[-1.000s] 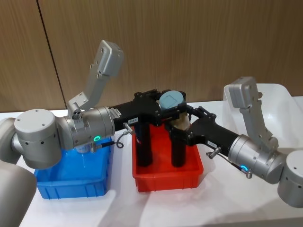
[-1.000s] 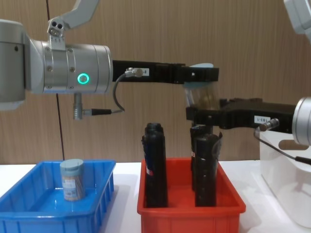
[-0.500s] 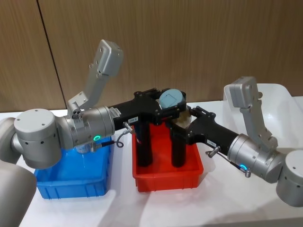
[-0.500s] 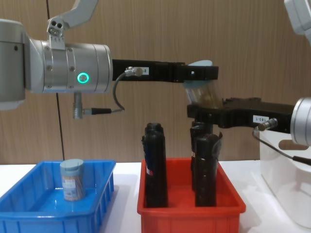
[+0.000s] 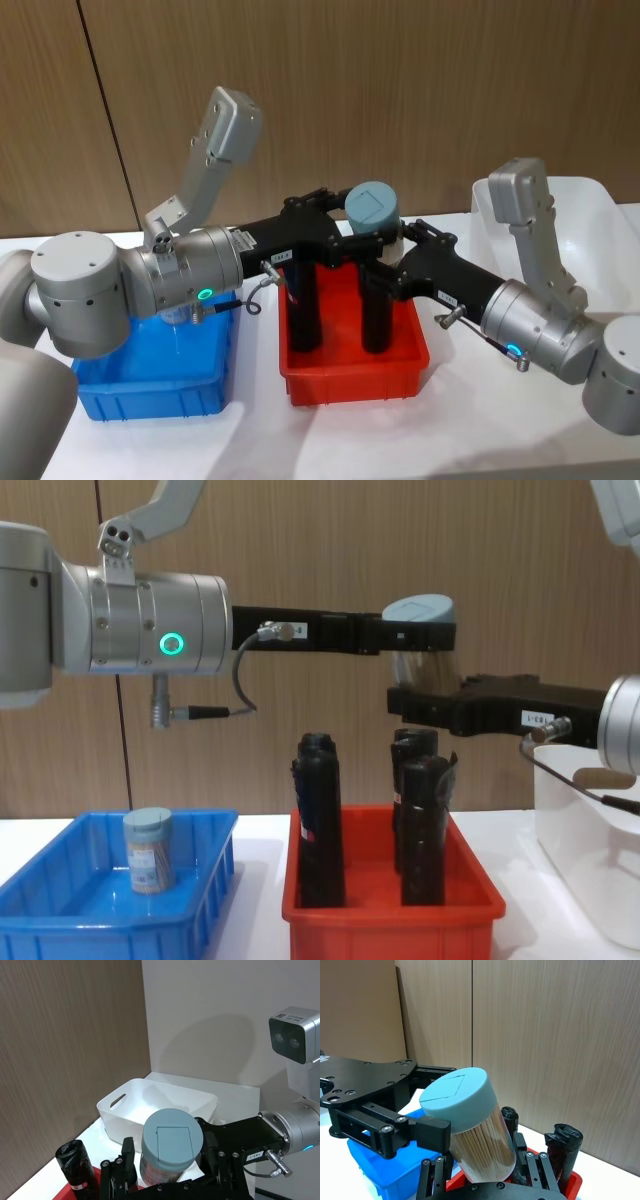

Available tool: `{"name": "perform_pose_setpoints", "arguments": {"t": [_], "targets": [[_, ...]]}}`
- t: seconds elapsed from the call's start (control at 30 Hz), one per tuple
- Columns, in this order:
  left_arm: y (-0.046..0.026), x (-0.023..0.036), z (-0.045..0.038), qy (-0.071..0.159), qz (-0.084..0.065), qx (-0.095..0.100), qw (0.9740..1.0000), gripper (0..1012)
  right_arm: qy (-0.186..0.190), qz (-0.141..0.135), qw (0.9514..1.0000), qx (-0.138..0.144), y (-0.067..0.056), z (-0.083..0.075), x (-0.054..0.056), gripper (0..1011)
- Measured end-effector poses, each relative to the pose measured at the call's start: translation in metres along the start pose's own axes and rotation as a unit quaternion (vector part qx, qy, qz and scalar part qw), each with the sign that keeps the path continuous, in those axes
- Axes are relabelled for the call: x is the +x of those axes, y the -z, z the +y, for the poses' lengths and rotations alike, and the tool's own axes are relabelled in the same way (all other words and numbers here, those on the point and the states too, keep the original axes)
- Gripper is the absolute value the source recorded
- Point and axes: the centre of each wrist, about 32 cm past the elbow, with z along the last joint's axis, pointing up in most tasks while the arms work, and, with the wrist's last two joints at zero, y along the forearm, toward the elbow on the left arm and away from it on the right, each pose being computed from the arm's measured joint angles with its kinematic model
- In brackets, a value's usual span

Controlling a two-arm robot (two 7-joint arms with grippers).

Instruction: Pick the cotton swabs from the blue box and place them into the white box.

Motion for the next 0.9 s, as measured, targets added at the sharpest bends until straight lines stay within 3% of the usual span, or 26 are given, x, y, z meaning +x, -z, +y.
{"name": "perform_pose_setpoints", "arguments": {"t": [0.2, 0.9], "targets": [[0.0, 0.0, -0.0001, 0.0, 0.0, 0.0, 1.0, 1003, -0.001, 0.0, 1.0, 0.003, -0.0007, 0.0003, -0.0005, 726], [-0.0006, 0.0001, 0.0001, 0.0, -0.001, -0.002, 1.0, 1004, 0.007, 0.005, 1.0, 0.0, 0.0028, -0.0002, 0.0036, 726]]}}
